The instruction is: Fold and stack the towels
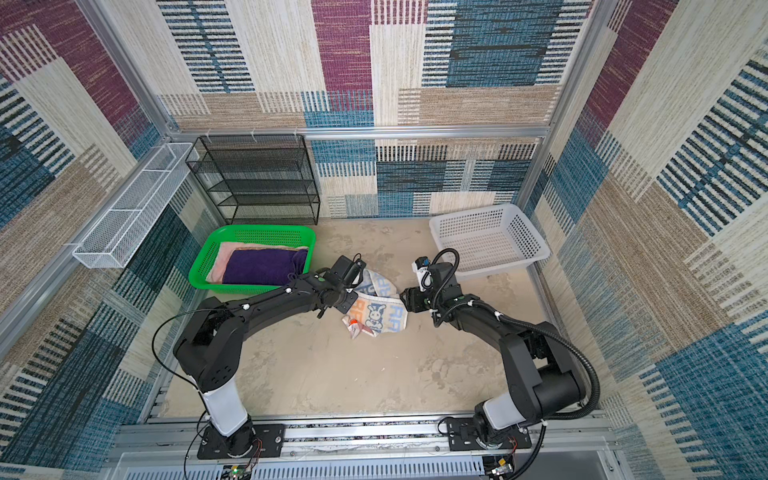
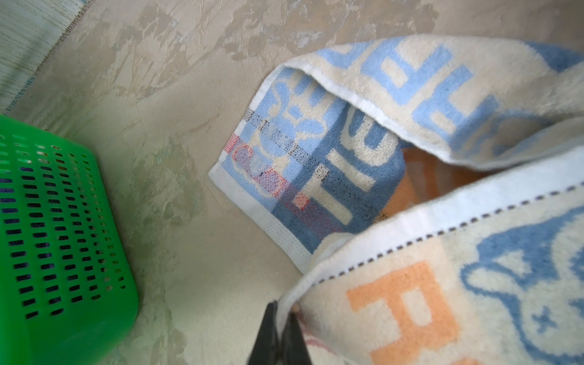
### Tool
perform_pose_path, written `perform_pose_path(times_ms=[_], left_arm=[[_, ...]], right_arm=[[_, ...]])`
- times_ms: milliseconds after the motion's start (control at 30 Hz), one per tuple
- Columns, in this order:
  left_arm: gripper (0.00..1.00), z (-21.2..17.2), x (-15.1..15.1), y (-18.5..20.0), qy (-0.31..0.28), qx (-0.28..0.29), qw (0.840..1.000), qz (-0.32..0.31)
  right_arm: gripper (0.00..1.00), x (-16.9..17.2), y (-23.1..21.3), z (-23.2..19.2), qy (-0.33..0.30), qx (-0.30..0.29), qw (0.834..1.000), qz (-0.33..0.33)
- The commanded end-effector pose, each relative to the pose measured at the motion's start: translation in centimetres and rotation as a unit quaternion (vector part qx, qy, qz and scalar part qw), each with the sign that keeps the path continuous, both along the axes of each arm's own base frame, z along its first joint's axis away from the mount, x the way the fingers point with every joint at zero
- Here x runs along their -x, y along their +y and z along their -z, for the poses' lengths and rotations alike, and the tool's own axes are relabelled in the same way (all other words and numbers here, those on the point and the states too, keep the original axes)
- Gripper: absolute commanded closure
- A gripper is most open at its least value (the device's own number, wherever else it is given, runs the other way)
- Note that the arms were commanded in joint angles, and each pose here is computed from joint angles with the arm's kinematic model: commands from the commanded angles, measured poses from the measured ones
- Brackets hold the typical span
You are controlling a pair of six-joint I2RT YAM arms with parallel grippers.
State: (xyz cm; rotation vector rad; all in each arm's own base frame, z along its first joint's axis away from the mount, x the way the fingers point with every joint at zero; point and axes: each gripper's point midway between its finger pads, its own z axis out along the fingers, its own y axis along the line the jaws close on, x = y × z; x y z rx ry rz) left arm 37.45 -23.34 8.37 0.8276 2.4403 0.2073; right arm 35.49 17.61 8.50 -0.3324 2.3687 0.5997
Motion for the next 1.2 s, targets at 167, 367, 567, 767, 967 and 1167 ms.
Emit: perform_pose_path(times_ms=[167,367,567,767,967,1167], left_arm=[[1.00,0.1,0.0,-0.5,0.003,0.015,1.000,0.000],[1.00,0.4,0.1,-0.3,0.006,0.011,1.000,-0.002],[1.00,0.4,0.0,-0.4,0.006,0.013,1.000,-0.004],[1.00,-1.4,-0.2,-0.6,0.001,0.024,1.000,-0.009],[1.00,-7.5,-1.3,-0.6,-0.030,0.020,0.999,-0.017],[1.00,-16.9,-2.6,-0.5,-0.093,0.040,0.994,-0.029]], right_arm=[[0.41,0.0,1.9,1.5,0.025,-0.056,0.998,-0.023],[0.56,0.4,2.5,1.9,0.038,-0.073,0.996,-0.030],[0.81,0.5,1.9,1.5,0.032,-0.067,0.997,-0.014],[1.00,-0.5,0.6,-1.5,-0.013,-0.045,0.999,0.014],[1.00,-2.4,-1.3,-9.7,-0.118,-0.020,0.991,0.058],[1.00,-2.9,-3.0,-20.4,-0.241,-0.016,0.966,0.091]])
